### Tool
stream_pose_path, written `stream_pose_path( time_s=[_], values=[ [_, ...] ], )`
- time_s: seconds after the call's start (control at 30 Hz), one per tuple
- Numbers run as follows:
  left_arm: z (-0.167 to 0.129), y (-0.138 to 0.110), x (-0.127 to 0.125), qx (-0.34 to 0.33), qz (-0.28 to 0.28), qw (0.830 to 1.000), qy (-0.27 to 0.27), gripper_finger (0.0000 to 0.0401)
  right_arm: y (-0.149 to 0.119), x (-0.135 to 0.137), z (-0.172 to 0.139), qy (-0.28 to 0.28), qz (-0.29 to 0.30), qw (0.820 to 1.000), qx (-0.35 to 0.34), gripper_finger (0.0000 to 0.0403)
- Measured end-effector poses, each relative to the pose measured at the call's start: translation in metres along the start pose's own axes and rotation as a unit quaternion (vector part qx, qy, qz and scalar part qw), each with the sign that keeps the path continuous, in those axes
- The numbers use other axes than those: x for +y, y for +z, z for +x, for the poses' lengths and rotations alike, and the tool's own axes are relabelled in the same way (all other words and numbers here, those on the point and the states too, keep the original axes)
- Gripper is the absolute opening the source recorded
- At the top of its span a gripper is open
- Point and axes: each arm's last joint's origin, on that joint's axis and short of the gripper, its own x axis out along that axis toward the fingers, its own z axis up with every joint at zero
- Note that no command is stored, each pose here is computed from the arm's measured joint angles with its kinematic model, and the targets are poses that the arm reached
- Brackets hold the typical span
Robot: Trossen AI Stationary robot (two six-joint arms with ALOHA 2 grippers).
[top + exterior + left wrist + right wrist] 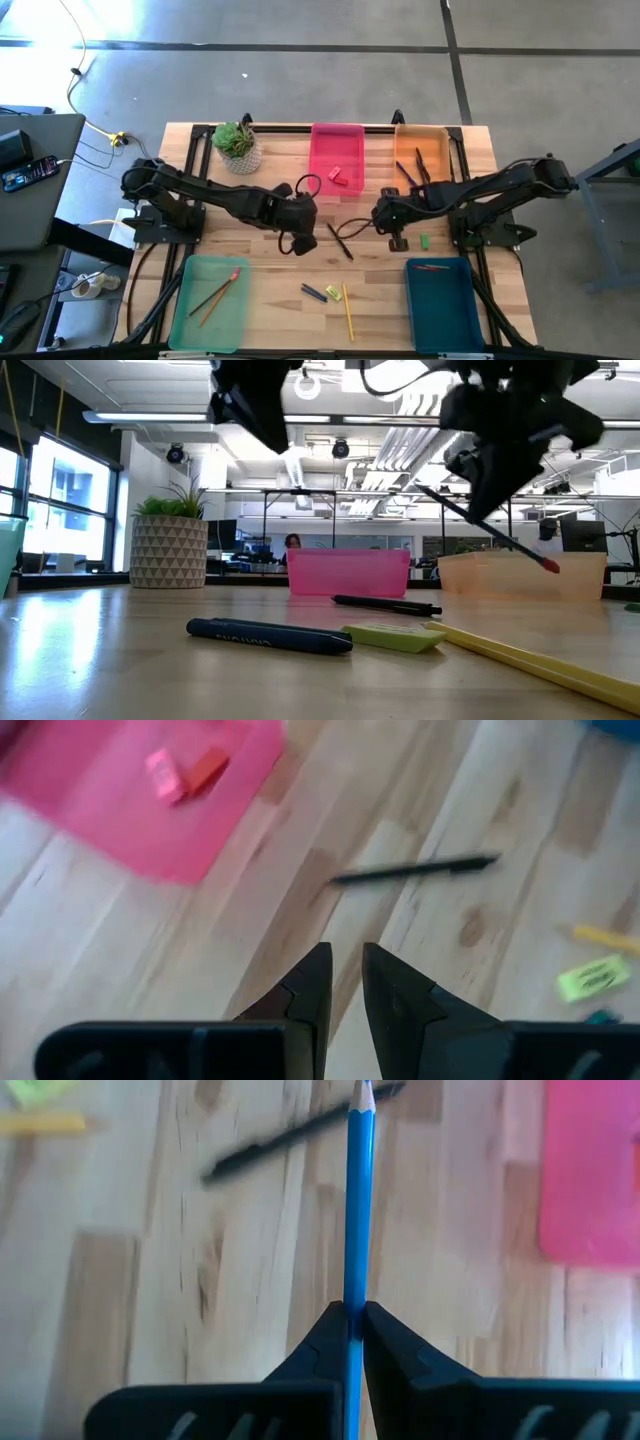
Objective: Sort crayons/erasers/pens/pencils in bins
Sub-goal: Put the blue pencil into the green bin bin
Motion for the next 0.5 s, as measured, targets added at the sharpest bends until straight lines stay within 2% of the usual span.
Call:
stream_pose_path(
  time_s=[0.23, 0.5],
  values=[
    [0.028, -0.011, -0.010, -0.049, -0.008, 0.997, -0.060, 0.0048, 0.014, -0.001, -0.014, -0.006, 0.046, 0.998, -0.037, 0.0002],
    [0.046, -0.016, -0.010, -0.088, -0.021, 0.991, -0.101, 0.0048, 0.030, -0.002, -0.030, -0.004, 0.063, 0.995, -0.076, 0.0002]
  ],
)
